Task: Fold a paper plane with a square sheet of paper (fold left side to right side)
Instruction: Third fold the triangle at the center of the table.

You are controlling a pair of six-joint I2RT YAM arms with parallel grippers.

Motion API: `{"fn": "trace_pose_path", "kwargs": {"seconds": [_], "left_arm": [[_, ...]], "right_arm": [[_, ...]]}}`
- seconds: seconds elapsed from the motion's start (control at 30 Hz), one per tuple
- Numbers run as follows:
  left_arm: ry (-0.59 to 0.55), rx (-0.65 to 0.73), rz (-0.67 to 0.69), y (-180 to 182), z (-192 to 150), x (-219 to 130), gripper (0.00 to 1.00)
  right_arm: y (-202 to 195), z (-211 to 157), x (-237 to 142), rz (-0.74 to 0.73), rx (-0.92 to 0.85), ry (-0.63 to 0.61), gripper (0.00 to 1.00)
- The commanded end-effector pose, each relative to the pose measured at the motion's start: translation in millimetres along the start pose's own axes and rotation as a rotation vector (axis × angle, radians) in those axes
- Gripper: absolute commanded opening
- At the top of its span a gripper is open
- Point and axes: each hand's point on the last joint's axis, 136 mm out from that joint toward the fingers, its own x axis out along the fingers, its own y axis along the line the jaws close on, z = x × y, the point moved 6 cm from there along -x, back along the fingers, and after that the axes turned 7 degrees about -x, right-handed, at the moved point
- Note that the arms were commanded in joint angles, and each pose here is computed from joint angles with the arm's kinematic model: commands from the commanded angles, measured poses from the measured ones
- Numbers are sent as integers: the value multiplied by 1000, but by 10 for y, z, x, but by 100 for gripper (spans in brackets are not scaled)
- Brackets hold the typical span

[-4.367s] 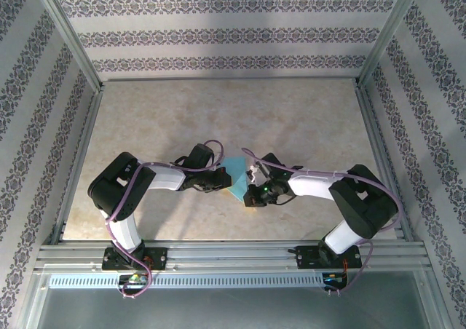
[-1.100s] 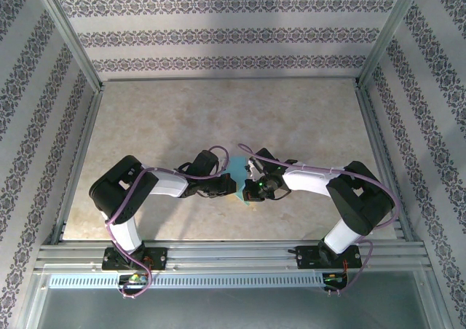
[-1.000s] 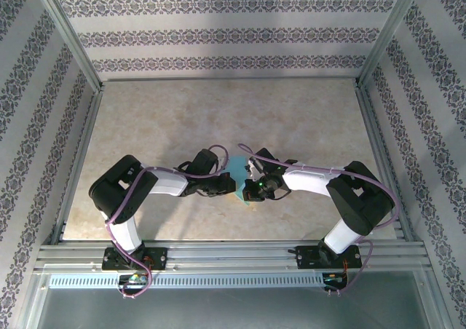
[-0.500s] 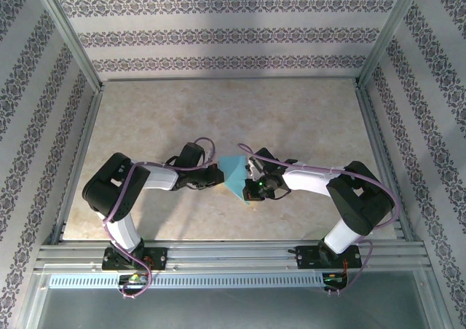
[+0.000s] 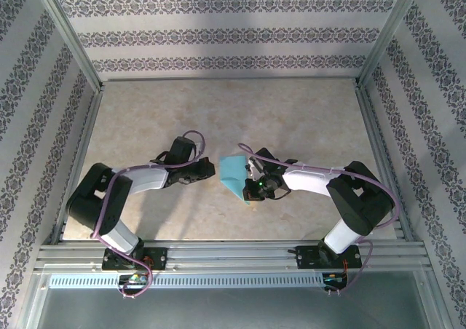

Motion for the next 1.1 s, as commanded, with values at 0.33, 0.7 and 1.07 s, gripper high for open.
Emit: {"fn": "trace_pose_path", "kwargs": {"seconds": [0.33,0.7,1.07], "left_arm": [[140,82,-94,-342,-334,339,0],[183,83,-25,-233,-350,534,0],[210,110,70,-66,-456,563,0]], "right_arm": [[-307,-225,75,-153,64,69,0],[-314,-236,61,-157,69,62,0],[-196,-96,-15,-119,55,24,0]]}}
